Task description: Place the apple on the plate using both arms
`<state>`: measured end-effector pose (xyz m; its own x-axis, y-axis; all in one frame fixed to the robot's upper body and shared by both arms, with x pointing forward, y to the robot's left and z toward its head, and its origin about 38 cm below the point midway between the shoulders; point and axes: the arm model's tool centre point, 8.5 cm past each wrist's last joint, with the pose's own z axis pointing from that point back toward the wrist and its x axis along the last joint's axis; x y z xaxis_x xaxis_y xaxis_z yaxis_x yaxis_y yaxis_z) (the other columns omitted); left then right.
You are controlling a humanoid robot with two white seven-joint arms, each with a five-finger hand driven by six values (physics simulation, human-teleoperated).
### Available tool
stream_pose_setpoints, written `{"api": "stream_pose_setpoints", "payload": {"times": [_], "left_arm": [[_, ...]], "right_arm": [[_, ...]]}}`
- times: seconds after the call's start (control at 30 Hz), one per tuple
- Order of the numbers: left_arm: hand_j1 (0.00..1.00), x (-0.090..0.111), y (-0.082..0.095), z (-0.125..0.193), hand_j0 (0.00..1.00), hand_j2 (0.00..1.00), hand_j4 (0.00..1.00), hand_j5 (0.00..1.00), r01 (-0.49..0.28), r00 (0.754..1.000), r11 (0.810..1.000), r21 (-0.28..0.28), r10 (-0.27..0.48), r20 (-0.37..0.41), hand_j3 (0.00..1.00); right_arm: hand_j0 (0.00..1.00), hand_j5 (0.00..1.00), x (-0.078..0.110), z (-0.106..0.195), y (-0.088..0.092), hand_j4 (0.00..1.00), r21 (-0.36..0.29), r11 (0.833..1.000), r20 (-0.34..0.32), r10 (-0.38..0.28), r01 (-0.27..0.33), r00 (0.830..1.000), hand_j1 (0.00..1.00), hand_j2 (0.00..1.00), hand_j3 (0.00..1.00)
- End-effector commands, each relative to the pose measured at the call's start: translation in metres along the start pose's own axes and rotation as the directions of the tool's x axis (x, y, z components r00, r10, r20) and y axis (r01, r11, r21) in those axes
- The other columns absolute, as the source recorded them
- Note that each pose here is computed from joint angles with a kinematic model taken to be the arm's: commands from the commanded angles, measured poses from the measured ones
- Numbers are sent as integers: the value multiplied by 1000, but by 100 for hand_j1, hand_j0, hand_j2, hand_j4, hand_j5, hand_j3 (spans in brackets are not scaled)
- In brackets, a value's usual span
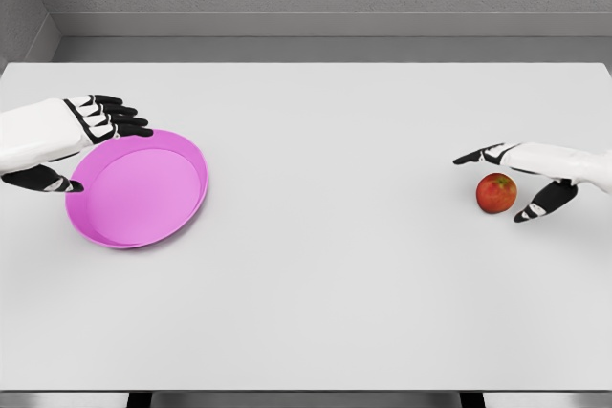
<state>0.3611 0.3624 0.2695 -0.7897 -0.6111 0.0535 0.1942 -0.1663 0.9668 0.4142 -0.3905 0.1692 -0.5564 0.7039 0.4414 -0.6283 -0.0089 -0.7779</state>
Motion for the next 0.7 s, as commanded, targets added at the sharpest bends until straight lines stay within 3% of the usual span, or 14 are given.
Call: {"api": "stream_pose_setpoints", "payload": {"times": [0.0,0.67], "left_arm": [[100,0,1,0,100,100,100,100,-4,1000,1000,4,4,0,100],[100,1,0,-2,100,100,100,100,-6,1000,1000,8,6,4,100]], "right_arm": [[100,100,-2,-3,2,100,2,1000,-4,-6,6,1000,100,100,100],[100,100,-10,-5,8,100,14,1000,-30,-13,14,999,100,100,100]]}}
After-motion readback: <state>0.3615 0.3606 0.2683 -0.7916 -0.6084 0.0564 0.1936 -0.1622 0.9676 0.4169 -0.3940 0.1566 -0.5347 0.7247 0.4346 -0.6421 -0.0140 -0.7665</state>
